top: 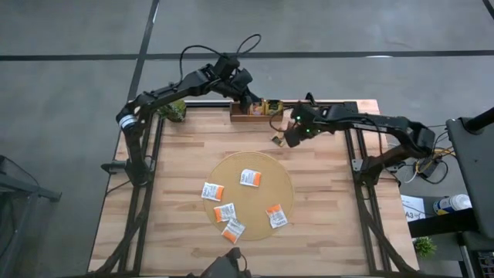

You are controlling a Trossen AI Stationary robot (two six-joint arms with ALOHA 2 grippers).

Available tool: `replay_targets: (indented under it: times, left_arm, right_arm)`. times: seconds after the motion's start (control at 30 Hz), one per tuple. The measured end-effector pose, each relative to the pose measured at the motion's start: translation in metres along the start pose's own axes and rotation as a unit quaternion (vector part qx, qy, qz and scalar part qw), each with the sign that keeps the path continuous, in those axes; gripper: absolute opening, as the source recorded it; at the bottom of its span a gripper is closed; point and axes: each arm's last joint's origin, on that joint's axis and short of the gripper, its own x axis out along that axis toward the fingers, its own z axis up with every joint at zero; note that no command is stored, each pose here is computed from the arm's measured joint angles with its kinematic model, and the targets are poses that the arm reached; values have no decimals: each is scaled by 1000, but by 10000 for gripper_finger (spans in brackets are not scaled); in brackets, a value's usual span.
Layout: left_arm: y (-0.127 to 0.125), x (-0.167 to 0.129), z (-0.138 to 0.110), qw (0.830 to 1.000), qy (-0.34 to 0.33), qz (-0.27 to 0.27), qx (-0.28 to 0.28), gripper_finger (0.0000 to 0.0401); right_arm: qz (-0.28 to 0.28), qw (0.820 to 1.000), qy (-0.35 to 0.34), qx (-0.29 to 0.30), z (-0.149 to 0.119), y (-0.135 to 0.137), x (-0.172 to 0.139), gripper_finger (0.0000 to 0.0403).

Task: Pick & Place Tea
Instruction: Put the right red tea bag into the middle section of the wooden organizer

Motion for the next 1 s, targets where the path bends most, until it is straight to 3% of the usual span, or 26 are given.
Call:
replay_targets:
  times: [0.13,0.3,0.47,0.6,0.8,1.0]
  left_arm:
    - [-6,-10,6,1000,-16,-17,6,0]
    - [-13,-17,10,998,-25,-57,-17,0]
    - [-15,-20,11,996,-24,-71,-55,18]
    - [-16,-22,12,995,-26,-72,-65,59]
    - [-19,-25,12,993,-20,-90,-78,136]
    - [-24,-29,14,987,-16,-137,-85,171]
  right_arm:
    - [27,991,-42,-125,3,6,-25,8]
    - [43,959,-89,-264,10,16,-50,8]
    - [45,934,-128,-331,26,25,-69,8]
    - [35,922,-142,-358,39,32,-77,8]
    - [18,903,-98,-418,49,42,-76,8]
    - [-31,862,-63,-502,61,52,-66,8]
